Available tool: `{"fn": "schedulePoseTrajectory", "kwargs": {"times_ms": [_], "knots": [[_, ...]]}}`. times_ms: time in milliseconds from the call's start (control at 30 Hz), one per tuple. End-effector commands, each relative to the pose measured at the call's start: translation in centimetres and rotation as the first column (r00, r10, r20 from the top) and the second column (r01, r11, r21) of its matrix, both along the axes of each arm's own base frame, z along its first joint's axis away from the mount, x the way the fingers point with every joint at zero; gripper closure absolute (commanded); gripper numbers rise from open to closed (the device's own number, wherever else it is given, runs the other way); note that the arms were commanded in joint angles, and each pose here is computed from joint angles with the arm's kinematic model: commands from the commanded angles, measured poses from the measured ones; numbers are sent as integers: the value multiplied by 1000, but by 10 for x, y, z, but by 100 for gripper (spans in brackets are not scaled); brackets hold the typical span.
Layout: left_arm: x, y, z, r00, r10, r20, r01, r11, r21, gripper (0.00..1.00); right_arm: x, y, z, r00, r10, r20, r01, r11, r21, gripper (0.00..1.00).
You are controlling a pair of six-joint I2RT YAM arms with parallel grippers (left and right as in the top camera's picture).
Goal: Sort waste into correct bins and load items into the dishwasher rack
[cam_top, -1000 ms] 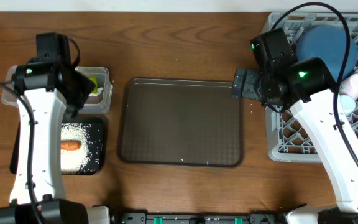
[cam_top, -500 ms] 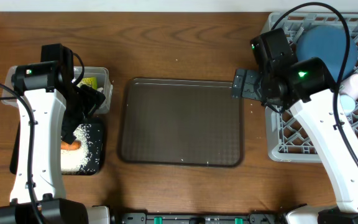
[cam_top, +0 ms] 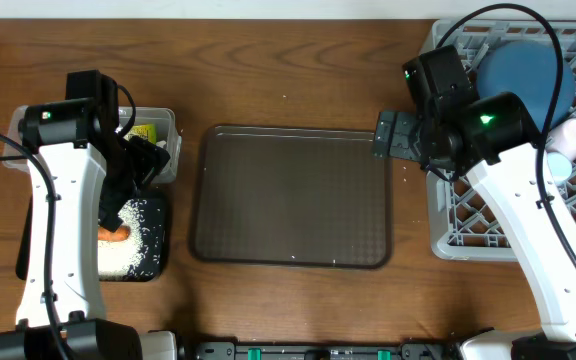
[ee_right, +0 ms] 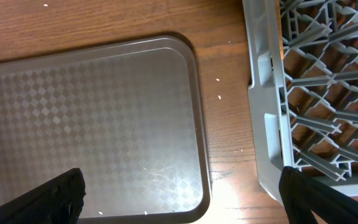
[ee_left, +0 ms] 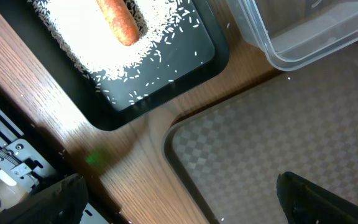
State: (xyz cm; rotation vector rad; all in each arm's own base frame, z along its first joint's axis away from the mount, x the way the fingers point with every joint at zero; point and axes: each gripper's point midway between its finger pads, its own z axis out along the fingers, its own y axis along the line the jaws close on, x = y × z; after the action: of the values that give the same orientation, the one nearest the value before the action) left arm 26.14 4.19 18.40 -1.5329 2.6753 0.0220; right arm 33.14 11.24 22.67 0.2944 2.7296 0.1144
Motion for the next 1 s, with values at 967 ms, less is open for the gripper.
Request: {"fn": "schedulePoseTrajectory", "kwargs": {"times_ms": [967], "knots": [[-2,-55,-34,501,-359,788,236,932,275,0,1,-2,-2,1000,-17,-4,17,1000,-10,1]]}}
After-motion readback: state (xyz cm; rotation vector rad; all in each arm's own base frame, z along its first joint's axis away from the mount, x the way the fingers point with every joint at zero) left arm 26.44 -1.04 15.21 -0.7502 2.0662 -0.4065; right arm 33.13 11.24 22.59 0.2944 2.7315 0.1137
